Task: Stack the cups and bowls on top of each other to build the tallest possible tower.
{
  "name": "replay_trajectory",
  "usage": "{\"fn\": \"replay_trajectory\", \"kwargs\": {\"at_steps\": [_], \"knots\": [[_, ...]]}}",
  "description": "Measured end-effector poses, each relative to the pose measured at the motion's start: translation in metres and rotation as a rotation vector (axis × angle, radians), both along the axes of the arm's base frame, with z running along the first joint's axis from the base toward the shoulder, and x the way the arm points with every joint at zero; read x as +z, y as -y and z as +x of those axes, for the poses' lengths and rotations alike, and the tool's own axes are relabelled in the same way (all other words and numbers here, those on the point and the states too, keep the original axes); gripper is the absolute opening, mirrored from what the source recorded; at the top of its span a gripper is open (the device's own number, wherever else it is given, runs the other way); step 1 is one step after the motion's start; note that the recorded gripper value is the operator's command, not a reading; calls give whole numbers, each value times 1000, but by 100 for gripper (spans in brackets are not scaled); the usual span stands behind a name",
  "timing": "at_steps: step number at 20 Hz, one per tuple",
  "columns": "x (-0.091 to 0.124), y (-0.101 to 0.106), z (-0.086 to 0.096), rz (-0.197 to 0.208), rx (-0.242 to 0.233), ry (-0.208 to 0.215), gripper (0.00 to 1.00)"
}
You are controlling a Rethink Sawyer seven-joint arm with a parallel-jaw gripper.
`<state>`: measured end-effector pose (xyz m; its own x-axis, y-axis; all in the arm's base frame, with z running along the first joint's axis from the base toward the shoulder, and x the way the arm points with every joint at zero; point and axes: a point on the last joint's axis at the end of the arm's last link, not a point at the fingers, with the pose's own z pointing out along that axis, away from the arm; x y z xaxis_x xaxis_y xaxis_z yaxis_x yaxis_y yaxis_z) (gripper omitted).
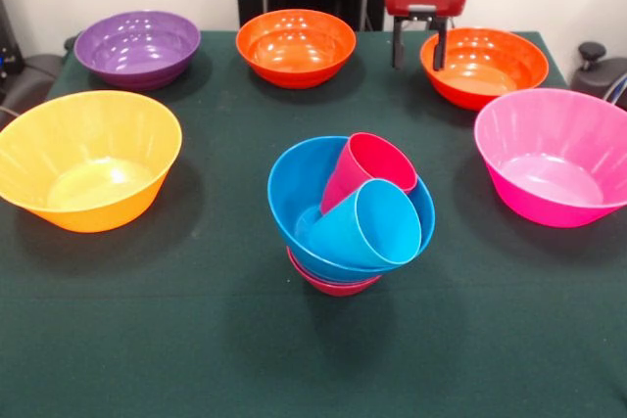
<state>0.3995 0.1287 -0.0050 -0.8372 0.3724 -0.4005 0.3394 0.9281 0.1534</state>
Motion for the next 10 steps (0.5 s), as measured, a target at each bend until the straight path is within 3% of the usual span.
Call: {"fn": "replay_trajectory", "kwargs": {"at_steps": [5, 10], "knots": [[-16, -4, -18, 7, -19, 2, 100], [-31, -8, -39, 10, -29, -30, 100]]}}
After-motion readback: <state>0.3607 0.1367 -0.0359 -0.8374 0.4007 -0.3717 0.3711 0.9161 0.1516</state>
